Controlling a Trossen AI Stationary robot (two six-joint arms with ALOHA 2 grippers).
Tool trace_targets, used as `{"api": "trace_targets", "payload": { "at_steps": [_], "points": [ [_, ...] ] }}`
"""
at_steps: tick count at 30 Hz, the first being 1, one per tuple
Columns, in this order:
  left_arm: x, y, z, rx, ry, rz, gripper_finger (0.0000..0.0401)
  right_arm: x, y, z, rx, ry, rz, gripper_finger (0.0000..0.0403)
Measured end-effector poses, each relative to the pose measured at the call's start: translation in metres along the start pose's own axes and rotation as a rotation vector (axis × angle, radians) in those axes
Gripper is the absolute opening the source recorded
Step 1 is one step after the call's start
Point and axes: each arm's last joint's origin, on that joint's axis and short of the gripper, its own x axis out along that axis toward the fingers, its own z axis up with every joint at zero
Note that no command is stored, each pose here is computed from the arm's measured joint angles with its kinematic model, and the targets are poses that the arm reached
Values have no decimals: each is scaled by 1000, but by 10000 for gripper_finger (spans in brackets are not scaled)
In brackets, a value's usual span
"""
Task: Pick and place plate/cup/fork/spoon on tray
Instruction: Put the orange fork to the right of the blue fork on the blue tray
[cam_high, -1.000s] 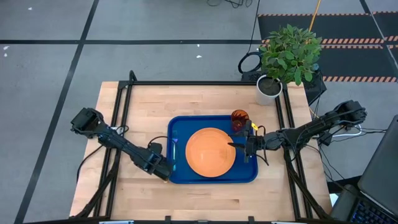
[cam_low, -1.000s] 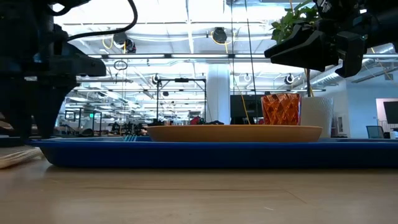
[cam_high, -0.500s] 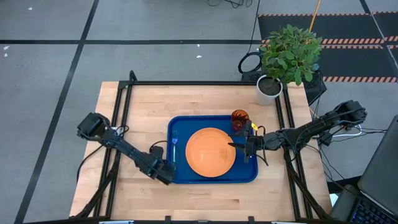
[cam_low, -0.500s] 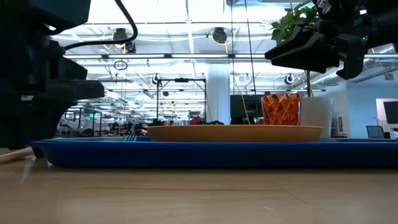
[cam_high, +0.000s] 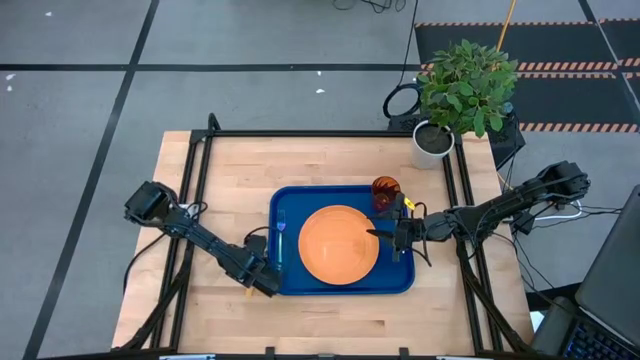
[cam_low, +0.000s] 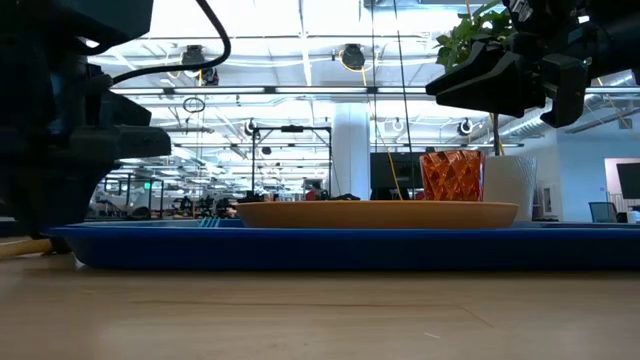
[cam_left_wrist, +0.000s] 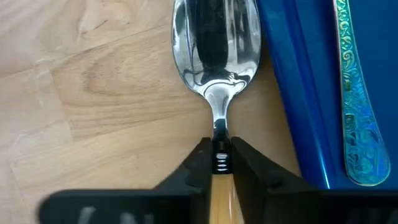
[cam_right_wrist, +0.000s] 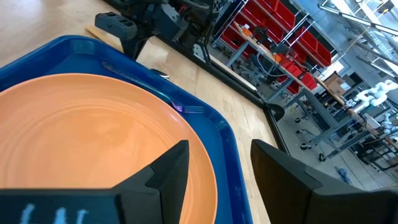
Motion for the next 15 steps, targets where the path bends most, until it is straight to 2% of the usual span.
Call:
{"api": "trace_targets", "payload": {
  "at_steps": [2, 15],
  "points": [
    [0, -1, 0, 3, 4, -7, 32, 0, 0, 0, 0, 0, 0, 169],
    [-8, 12, 5, 24, 19, 75, 33, 0, 0, 0, -1, 0, 0, 169]
  ]
}}
